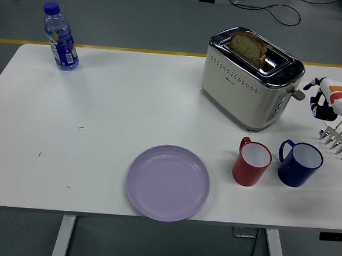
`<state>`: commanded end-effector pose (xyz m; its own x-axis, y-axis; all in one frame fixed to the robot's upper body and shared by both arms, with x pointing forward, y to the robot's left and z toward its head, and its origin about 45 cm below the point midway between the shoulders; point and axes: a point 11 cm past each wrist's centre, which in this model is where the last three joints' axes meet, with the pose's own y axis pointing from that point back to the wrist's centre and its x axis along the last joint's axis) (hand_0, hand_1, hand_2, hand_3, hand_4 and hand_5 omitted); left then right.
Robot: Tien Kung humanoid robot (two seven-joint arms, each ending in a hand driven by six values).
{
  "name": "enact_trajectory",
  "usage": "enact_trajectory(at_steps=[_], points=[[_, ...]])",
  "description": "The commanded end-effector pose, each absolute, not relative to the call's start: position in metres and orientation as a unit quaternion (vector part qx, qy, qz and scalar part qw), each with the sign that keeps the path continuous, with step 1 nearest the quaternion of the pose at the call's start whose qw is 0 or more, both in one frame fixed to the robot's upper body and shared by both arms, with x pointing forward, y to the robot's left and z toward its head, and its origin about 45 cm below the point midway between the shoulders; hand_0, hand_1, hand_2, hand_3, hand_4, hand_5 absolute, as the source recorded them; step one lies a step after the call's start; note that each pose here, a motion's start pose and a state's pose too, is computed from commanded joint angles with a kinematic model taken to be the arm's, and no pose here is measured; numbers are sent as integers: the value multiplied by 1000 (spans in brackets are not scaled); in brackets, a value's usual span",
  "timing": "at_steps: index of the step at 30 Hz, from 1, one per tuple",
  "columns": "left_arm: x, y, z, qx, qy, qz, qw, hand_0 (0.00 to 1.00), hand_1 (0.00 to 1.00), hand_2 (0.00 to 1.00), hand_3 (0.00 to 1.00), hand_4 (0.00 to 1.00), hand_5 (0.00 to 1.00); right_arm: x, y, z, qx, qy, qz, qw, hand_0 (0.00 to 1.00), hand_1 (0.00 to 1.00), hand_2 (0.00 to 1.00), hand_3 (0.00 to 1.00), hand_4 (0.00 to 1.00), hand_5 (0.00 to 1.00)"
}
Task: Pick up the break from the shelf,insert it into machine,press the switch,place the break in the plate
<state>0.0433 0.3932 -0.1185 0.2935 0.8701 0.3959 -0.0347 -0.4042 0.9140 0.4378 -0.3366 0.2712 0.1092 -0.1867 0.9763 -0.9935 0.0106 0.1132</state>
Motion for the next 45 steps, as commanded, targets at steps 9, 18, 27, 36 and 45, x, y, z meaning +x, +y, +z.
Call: enact_trajectory(at_steps=[9, 18, 27, 36, 45], points=[[45, 393, -118, 667, 312, 506, 448, 614, 471, 439, 566, 307, 925, 437, -334, 269, 568, -518, 416, 485, 235, 260, 386, 674, 373, 5], [45, 393, -118, 668, 312, 506, 449, 614, 471, 440, 567, 309, 928, 437, -331, 265, 572, -515, 413, 487, 234, 259, 386, 670, 372, 6], [46, 393, -118, 668, 311, 505, 449, 615, 471, 440, 567, 308, 928, 435, -327, 257, 578, -513, 405, 488, 230, 259, 384, 664, 370, 6], [46, 393, -118, 669, 310, 505, 450, 614, 471, 440, 567, 308, 926, 435, -326, 245, 586, -516, 387, 490, 229, 257, 383, 657, 368, 4], [43, 394, -118, 672, 310, 501, 449, 614, 472, 440, 568, 307, 926, 436, -330, 232, 586, -517, 372, 501, 228, 255, 381, 656, 371, 3]])
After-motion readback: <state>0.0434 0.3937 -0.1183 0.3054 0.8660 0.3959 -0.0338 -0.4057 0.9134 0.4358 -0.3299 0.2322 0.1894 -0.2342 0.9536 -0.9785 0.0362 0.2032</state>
